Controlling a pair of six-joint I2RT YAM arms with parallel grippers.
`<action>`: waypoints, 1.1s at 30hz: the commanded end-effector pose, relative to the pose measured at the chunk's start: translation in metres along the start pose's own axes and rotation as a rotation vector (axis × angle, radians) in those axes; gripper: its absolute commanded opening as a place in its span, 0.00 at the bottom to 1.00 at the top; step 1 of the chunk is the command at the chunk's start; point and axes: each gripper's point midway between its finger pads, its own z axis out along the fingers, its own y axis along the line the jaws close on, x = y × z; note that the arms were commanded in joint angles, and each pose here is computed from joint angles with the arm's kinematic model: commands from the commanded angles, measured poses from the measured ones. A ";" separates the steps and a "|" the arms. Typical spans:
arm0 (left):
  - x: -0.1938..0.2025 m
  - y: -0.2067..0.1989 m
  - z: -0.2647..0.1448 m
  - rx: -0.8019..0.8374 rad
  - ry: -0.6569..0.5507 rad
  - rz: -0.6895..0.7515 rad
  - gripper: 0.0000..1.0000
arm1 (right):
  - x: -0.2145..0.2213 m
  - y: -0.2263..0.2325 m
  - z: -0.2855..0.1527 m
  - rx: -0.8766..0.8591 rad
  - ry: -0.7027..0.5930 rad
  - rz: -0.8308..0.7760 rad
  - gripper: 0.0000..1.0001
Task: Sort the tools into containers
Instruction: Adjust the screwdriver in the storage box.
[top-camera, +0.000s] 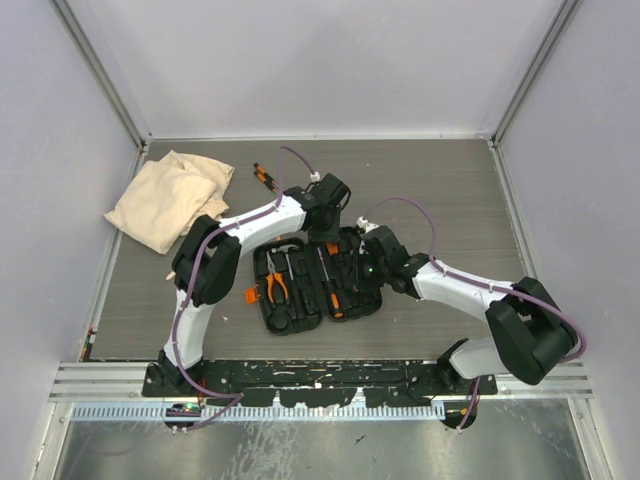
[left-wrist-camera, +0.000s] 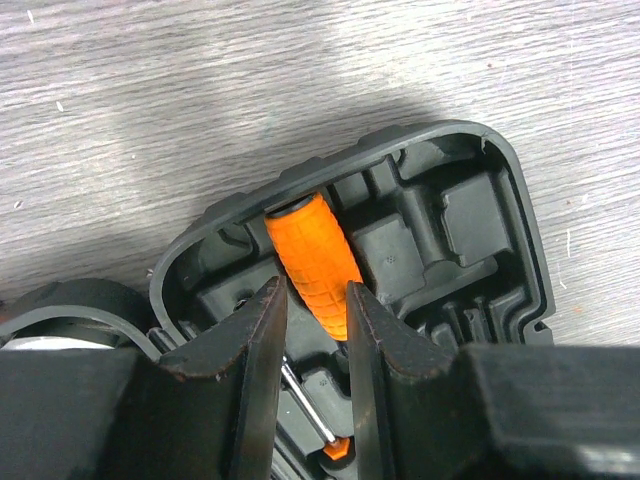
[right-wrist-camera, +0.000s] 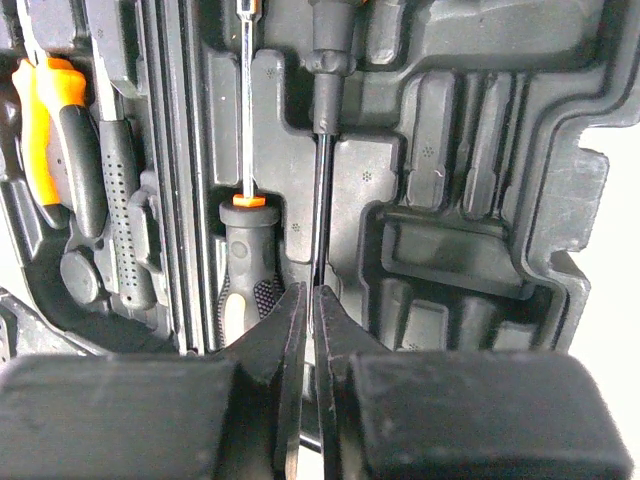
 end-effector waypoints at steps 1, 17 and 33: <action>-0.013 -0.006 -0.005 0.009 -0.036 0.001 0.31 | -0.020 0.018 0.000 -0.042 -0.045 -0.028 0.13; -0.006 -0.005 0.001 0.009 -0.017 -0.010 0.30 | -0.010 0.009 0.007 0.038 -0.014 -0.047 0.12; 0.003 0.006 0.011 -0.056 -0.001 -0.090 0.28 | -0.003 0.005 0.009 0.059 0.000 -0.048 0.10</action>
